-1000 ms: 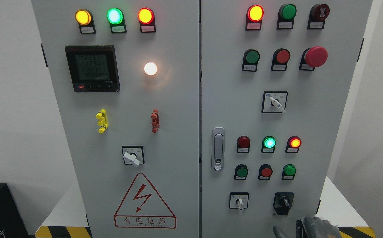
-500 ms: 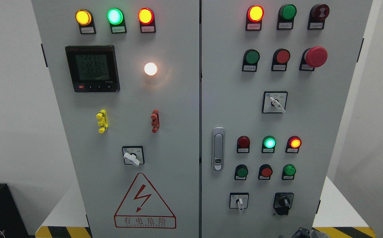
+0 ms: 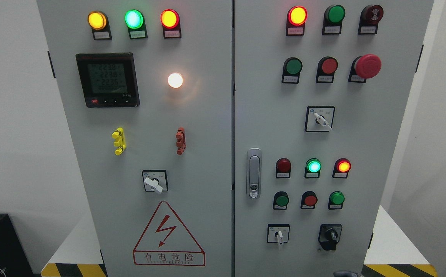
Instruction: Flip black knob to close circuit
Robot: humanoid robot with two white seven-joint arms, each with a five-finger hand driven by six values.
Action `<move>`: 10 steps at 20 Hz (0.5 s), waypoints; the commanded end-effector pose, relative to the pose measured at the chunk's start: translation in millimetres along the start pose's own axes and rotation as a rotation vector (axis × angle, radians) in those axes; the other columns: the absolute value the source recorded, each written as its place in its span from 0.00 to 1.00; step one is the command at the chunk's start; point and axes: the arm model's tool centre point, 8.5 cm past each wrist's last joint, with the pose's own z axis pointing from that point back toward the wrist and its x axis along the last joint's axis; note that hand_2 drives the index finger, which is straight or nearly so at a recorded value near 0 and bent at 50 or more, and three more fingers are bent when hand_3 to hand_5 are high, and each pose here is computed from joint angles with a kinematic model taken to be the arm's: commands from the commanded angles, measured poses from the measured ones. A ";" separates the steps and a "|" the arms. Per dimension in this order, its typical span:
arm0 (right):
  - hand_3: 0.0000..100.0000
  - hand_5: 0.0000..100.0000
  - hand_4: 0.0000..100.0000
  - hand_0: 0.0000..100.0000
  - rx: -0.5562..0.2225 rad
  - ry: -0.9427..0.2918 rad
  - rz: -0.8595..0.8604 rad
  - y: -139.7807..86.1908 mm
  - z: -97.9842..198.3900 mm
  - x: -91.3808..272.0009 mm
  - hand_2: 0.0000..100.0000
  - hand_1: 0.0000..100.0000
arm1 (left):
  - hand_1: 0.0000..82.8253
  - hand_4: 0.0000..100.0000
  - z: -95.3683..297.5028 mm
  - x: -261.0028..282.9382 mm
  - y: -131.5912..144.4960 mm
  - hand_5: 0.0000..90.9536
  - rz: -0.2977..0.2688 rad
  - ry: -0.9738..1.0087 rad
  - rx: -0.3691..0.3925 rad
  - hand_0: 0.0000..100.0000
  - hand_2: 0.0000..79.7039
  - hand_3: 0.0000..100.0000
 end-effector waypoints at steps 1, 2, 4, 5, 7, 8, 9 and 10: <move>0.00 0.00 0.00 0.00 0.030 -0.057 -0.267 8.4 24.6 -2.3 0.00 0.03 | 0.67 0.00 1.6 -13.8 0.6 0.00 0.001 0.021 0.001 0.12 0.00 0.00; 0.00 0.00 0.00 0.00 0.034 -0.061 -0.267 9.8 28.1 -3.7 0.00 0.01 | 0.67 0.00 1.6 -13.8 0.6 0.00 0.001 0.021 0.001 0.12 0.00 0.00; 0.00 0.00 0.00 0.00 0.034 -0.057 -0.268 10.7 29.8 -6.9 0.00 0.00 | 0.67 0.00 1.6 -13.8 0.6 0.00 0.001 0.021 0.001 0.12 0.00 0.00; 0.00 0.00 0.00 0.00 0.036 -0.056 -0.269 10.8 29.8 -7.4 0.00 0.00 | 0.67 0.00 1.6 -13.8 0.6 0.00 0.001 0.021 0.001 0.12 0.00 0.00; 0.00 0.00 0.00 0.00 0.034 -0.049 -0.268 10.1 30.0 -9.5 0.00 0.00 | 0.67 0.00 1.6 -13.8 0.6 0.00 0.001 0.021 0.001 0.12 0.00 0.00; 0.00 0.00 0.00 0.00 0.034 -0.046 -0.271 10.1 30.1 -11.5 0.00 0.00 | 0.67 0.00 1.6 -13.8 0.6 0.00 0.001 0.021 0.001 0.12 0.00 0.00; 0.00 0.00 0.00 0.00 0.035 -0.043 -0.272 10.2 29.7 -12.6 0.00 0.00 | 0.67 0.00 1.6 -13.8 0.6 0.00 0.001 0.021 0.001 0.12 0.00 0.00; 0.00 0.00 0.00 0.00 0.035 -0.038 -0.272 10.0 29.7 -14.2 0.00 0.00 | 0.67 0.00 1.6 -13.8 0.6 0.00 0.001 0.021 0.001 0.12 0.00 0.00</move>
